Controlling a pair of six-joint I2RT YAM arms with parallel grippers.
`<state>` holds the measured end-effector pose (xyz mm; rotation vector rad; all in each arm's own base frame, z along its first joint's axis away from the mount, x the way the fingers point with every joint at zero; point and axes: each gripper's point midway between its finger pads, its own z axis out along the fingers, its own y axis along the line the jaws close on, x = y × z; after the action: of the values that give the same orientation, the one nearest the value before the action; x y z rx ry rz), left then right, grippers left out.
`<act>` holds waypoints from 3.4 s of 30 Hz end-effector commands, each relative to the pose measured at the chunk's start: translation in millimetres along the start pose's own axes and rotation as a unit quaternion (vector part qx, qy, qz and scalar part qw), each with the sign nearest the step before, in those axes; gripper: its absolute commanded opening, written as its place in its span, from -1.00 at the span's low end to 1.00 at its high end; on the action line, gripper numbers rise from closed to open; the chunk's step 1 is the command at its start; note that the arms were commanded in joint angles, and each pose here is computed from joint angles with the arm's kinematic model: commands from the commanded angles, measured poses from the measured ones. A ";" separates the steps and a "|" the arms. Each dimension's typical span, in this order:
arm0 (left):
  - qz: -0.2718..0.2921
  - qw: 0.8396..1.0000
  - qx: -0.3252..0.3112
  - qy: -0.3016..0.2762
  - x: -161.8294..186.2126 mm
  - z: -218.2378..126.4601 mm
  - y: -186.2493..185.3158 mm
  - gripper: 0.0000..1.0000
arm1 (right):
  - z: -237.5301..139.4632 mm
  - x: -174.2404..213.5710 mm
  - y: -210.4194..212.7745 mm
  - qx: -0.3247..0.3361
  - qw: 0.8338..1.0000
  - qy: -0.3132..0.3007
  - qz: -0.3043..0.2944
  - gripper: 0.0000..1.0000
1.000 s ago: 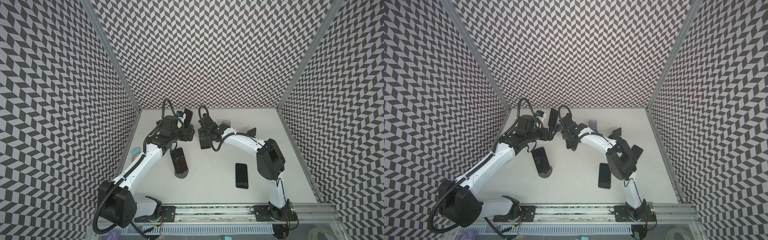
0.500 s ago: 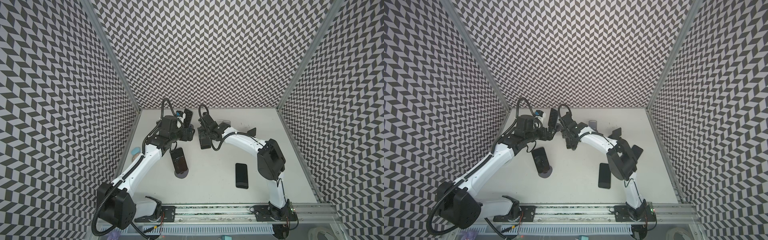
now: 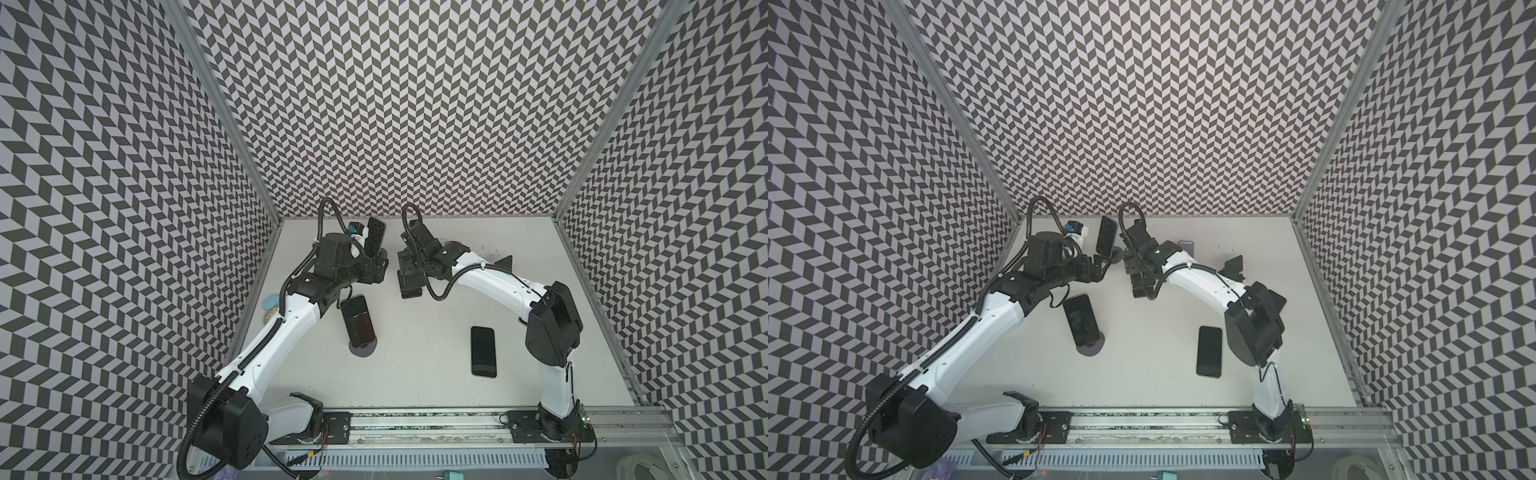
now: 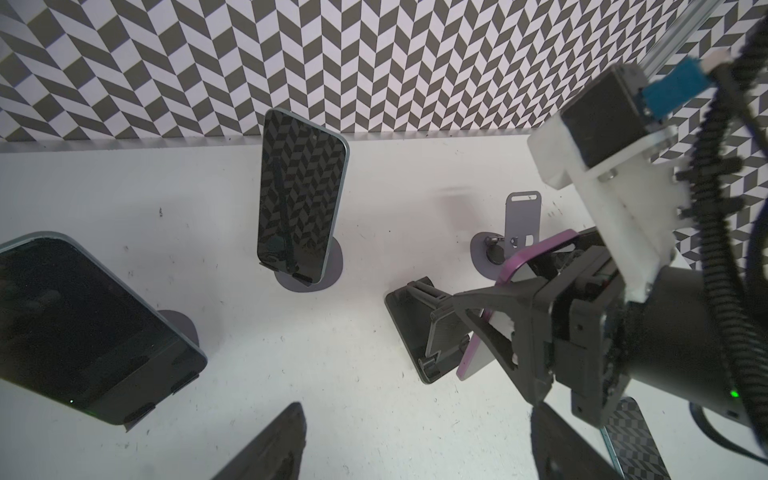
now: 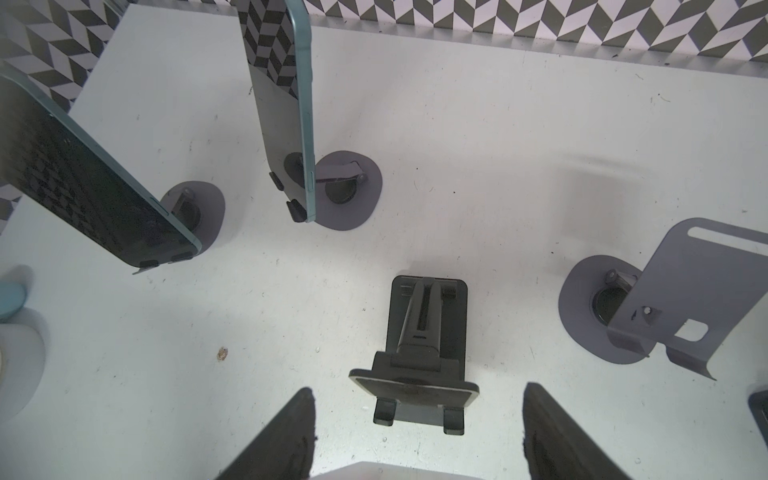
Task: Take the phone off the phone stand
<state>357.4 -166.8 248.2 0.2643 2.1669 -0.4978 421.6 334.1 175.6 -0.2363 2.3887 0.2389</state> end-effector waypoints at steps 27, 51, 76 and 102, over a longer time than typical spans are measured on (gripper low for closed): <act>-0.024 0.999 0.031 0.019 12.7 9.8 -24.0 0.63 | -36.2 3.8 -15.9 -0.003 0.999 -0.021 0.033 0.25; -0.017 0.998 0.049 0.036 19.4 19.3 -57.6 0.63 | -35.7 33.7 -45.8 0.021 0.998 0.006 0.056 0.11; -0.019 0.997 0.061 0.045 36.3 14.5 -84.0 0.62 | -66.1 78.7 -62.0 0.003 0.994 0.044 0.095 0.01; -0.001 0.995 0.070 0.064 57.1 -14.5 -95.1 0.62 | -64.6 107.9 -46.6 -0.041 0.985 0.109 0.130 0.00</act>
<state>286.0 -249.2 240.7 0.3802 2.2324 -0.6627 305.5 254.8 125.0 -0.0082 2.6814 0.3797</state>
